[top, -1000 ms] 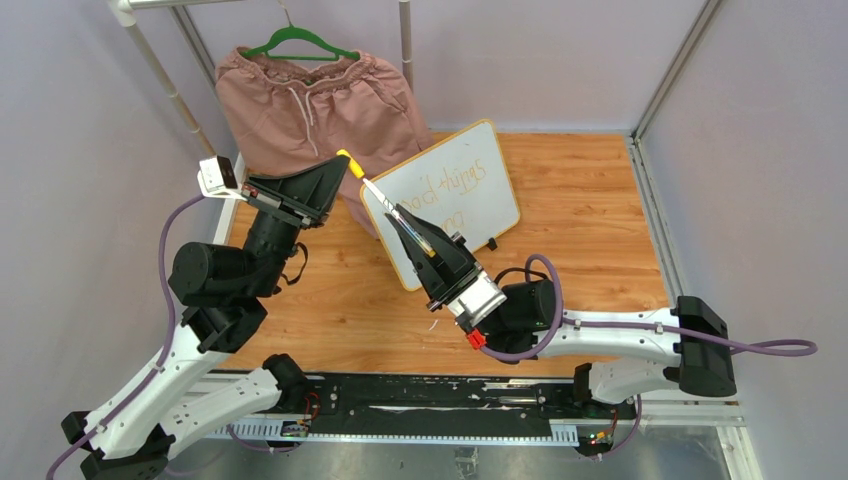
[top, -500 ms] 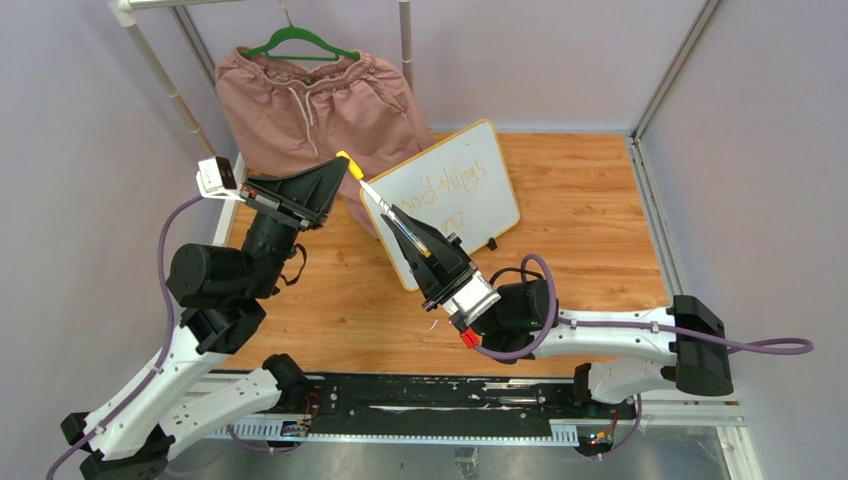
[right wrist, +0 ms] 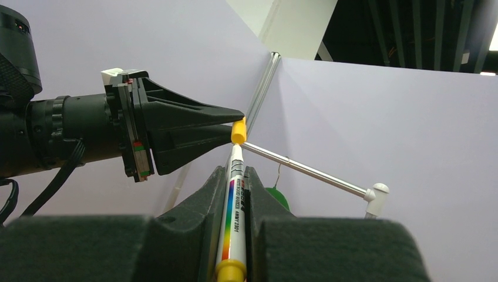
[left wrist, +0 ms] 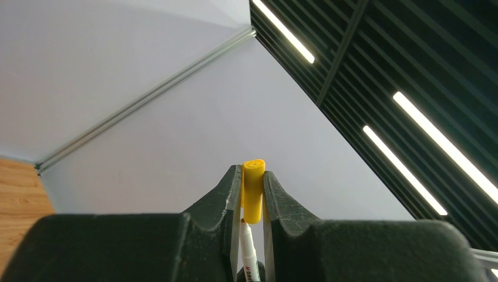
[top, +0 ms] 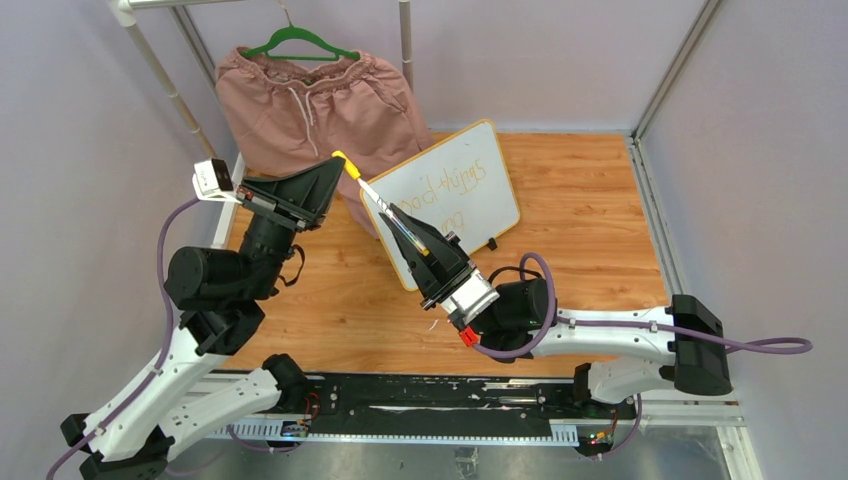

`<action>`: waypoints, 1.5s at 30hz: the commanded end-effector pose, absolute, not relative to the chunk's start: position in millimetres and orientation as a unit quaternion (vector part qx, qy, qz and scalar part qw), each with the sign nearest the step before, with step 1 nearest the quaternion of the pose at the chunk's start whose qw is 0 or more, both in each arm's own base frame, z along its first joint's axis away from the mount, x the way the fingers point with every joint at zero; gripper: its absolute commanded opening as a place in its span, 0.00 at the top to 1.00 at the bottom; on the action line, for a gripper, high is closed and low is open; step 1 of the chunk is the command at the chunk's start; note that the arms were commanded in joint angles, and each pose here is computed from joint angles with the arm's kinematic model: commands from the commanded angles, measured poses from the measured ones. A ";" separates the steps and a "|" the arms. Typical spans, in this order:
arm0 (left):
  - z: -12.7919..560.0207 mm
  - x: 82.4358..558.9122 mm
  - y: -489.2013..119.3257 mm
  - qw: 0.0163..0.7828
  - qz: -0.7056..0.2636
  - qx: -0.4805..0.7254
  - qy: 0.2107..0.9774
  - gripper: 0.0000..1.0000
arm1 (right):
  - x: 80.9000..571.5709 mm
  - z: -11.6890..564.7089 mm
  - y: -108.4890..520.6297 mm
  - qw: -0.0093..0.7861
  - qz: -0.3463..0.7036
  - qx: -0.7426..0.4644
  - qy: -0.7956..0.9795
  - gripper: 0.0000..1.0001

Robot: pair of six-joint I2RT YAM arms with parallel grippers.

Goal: Write a sentence on the whiteboard
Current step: Close the whiteboard marker.

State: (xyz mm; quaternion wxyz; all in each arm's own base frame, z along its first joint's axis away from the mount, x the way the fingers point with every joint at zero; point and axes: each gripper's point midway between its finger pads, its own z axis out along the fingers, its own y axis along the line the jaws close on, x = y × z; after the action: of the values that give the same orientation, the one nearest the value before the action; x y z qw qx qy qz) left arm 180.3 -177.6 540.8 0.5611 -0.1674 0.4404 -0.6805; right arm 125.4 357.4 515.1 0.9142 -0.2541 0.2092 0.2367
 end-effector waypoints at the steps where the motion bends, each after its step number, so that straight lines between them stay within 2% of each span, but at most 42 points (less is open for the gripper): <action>1: 545.3 177.1 -167.3 0.578 -0.674 -0.172 0.427 1.00 | 124.9 534.6 336.7 0.924 0.246 -0.215 0.197 1.00; 45: 550.7 178.8 -169.0 0.581 -0.672 -0.170 0.426 1.00 | 122.4 531.4 338.1 0.917 0.265 -0.219 0.202 1.00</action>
State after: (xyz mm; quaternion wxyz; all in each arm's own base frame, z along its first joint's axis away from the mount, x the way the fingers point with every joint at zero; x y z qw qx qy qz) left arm 182.2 -175.7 539.4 0.5720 -0.1668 0.4417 -0.6707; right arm 123.3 351.8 519.7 0.9118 -0.2437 0.2106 0.2546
